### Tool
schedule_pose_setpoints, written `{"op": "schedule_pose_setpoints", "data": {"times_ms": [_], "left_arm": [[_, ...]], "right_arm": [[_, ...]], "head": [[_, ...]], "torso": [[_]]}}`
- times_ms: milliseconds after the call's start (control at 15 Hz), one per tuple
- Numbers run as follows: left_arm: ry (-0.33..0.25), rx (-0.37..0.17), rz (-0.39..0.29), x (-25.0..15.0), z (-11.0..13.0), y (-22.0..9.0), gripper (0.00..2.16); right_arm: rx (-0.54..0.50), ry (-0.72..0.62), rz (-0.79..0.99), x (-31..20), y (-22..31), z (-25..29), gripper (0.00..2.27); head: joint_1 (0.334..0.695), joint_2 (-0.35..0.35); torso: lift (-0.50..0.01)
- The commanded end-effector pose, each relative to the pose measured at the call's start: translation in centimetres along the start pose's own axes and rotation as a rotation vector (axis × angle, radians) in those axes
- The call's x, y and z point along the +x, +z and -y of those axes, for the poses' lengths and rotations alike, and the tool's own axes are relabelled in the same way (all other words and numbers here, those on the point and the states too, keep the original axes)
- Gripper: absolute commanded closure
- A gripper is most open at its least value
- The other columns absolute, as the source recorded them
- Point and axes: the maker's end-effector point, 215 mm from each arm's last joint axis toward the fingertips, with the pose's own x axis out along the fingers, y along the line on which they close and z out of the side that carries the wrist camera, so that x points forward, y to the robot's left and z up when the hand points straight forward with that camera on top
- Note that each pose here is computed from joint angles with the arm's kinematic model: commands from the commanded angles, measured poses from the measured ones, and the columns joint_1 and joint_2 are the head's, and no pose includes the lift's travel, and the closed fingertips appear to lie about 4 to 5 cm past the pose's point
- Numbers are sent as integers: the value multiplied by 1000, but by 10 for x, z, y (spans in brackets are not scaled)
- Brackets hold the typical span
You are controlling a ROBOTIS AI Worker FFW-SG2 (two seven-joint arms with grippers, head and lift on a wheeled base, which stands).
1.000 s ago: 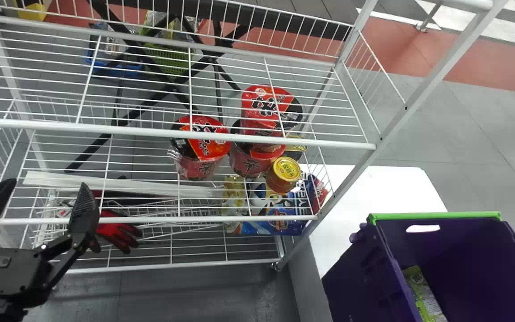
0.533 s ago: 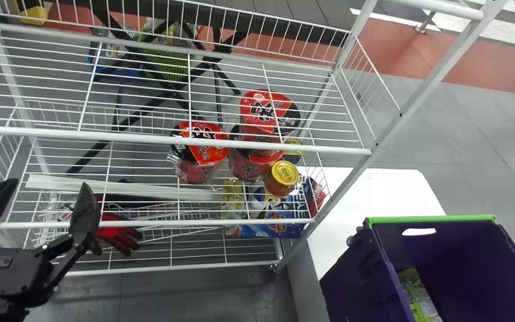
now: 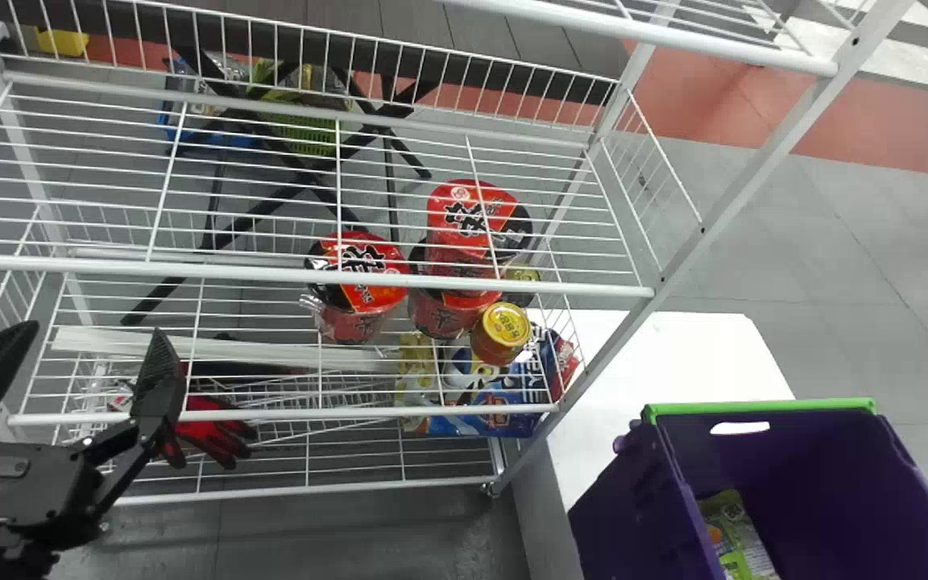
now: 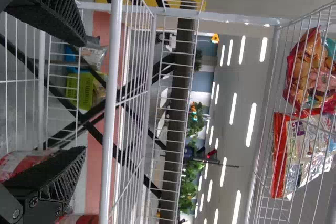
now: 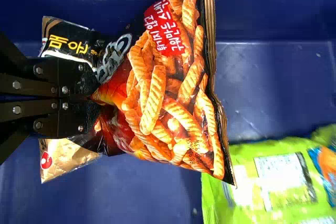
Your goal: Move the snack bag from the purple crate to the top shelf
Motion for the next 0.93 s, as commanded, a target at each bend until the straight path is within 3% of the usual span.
{"op": "schedule_pose_setpoints", "data": {"times_ms": [0,867], "left_arm": [[-2,-2,2,0,2,1,113],[-5,6,14,-7,10,10,113]], "right_arm": [[12,-3,6,-6,1,3,1656],[18,-19,86,-36,33,11,1656]], "head": [[695,-350],[695,-350]], "torso": [[-395],[-343]]}}
